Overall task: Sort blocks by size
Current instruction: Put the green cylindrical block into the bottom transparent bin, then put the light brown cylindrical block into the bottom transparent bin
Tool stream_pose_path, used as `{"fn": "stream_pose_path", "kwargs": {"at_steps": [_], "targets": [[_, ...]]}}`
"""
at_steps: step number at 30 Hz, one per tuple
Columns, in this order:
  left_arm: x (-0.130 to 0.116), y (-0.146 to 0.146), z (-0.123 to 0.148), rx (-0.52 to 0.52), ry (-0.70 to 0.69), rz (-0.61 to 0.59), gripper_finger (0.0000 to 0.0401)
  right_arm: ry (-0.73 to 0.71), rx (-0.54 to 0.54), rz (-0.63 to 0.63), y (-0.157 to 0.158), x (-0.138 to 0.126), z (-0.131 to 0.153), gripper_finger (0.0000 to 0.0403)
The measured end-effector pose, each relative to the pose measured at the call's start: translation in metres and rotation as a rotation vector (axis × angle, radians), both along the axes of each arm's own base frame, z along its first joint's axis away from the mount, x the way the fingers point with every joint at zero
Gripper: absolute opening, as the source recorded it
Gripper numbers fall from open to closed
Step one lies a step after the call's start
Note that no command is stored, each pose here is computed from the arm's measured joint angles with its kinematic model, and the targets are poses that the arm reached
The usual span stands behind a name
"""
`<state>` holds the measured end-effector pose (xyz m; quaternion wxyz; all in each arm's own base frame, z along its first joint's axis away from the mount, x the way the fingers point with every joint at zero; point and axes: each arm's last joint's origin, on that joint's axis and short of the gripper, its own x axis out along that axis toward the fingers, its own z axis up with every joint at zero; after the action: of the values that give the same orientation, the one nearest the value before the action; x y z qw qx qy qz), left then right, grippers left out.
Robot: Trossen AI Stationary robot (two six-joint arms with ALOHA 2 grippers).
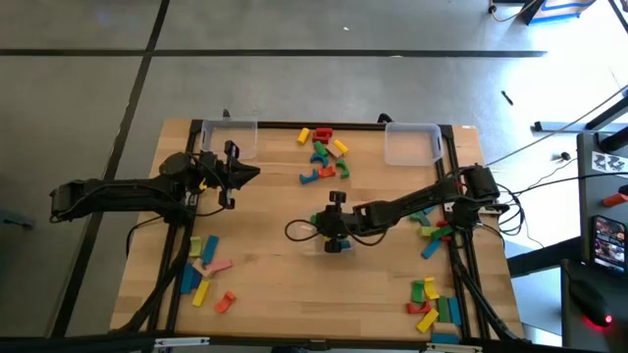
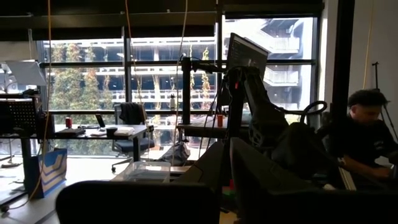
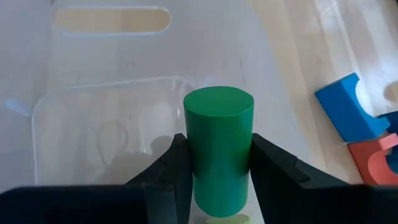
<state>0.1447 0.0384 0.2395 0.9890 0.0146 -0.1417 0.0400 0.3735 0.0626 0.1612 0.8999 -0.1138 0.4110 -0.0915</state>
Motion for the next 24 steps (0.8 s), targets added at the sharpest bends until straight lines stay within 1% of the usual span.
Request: {"fn": "stream_pose_path", "kwargs": {"at_steps": [6, 8, 13, 16, 21, 24], "targets": [[0.0, 0.0, 0.0, 0.0, 0.0, 0.0, 0.0024, -0.012, 0.004, -0.04, -0.003, 0.0, 0.0, 0.0134], [0.0, 0.0, 0.0, 0.0, 0.0, 0.0, 0.0024, -0.013, 0.014, -0.055, -0.003, 0.0, -0.001, 0.0144], [0.0, 0.0, 0.0, 0.0, 0.001, 0.0, 0.0024, -0.01, 0.024, -0.063, -0.006, 0.001, -0.002, 0.019], [0.0, 0.0, 0.0, 0.0, 0.001, 0.0, 0.0024, -0.01, 0.02, -0.069, -0.008, 0.001, -0.002, 0.0211], [0.0, 0.0, 0.0, 0.0, 0.001, 0.0, 0.0024, 0.002, 0.023, -0.061, -0.005, 0.002, 0.003, 0.0224], [0.0, 0.0, 0.0, 0.0, 0.001, 0.0, 0.0024, 0.039, 0.024, -0.043, 0.002, 0.004, 0.015, 0.0224]]}}
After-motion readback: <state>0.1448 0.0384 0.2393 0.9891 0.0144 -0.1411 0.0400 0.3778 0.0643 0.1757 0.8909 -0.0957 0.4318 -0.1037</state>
